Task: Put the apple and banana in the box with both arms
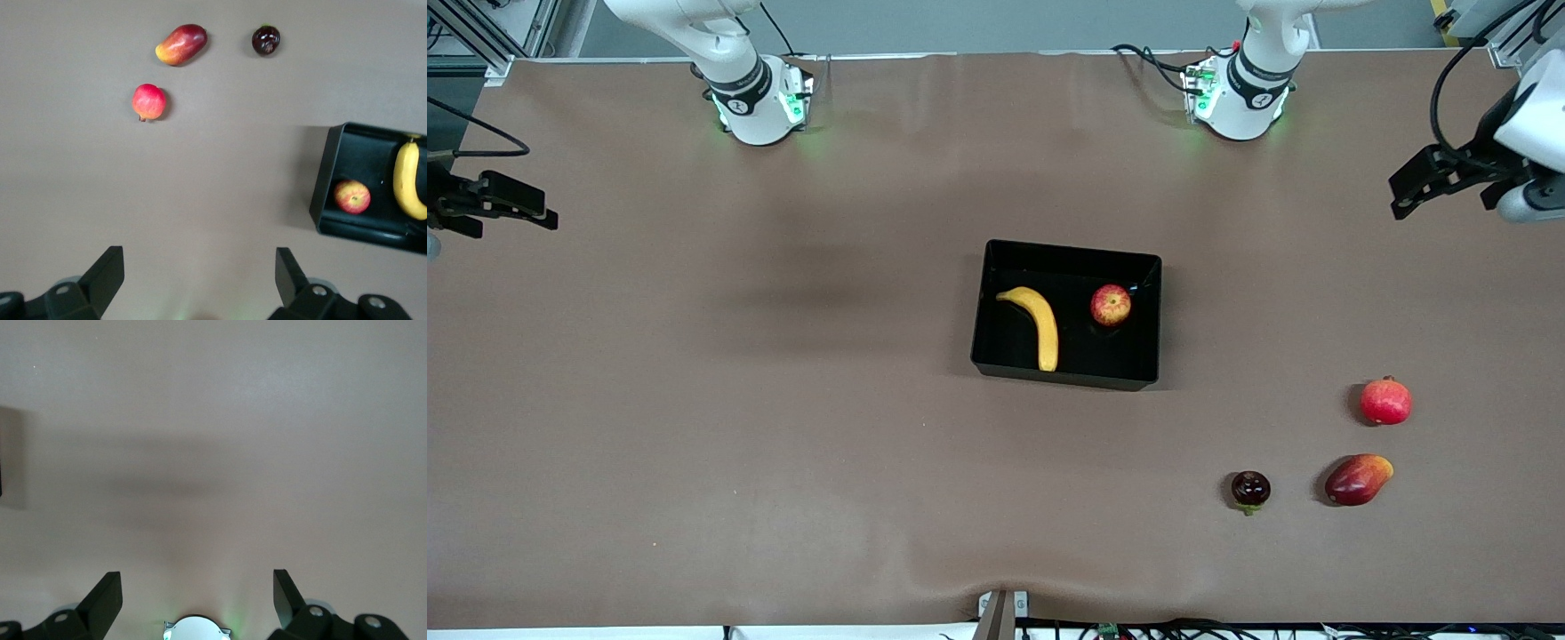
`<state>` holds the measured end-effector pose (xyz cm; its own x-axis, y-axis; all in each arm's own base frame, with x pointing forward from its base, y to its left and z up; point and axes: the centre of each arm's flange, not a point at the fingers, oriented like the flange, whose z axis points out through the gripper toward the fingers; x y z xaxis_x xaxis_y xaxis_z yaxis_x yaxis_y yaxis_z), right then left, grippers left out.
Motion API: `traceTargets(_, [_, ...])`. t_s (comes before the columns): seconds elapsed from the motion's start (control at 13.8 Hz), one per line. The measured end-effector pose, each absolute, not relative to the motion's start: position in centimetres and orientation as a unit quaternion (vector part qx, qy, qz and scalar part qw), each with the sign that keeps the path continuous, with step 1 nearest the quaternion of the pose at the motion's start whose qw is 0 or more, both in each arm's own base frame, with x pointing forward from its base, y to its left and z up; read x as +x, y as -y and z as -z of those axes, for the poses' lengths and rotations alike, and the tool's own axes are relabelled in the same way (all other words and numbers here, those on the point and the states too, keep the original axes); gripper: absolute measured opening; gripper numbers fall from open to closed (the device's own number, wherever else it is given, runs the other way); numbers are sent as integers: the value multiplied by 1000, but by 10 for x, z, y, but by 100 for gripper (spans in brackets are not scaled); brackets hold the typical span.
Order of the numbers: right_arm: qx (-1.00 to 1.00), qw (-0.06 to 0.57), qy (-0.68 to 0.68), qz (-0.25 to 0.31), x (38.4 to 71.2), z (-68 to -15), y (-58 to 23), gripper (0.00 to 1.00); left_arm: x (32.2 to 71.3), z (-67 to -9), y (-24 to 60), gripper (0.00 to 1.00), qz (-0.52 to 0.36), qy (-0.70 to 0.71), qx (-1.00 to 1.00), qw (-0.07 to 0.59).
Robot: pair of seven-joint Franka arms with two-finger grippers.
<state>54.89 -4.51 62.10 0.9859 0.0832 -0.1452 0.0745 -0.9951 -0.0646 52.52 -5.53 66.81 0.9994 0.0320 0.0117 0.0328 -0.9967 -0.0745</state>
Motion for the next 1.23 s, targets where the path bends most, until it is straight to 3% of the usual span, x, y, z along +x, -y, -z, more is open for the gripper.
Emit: traceTargets(1.23, [-996,28,43,-78,555,-612,40,100,500,-667,56,100,-24,-3,-999,38])
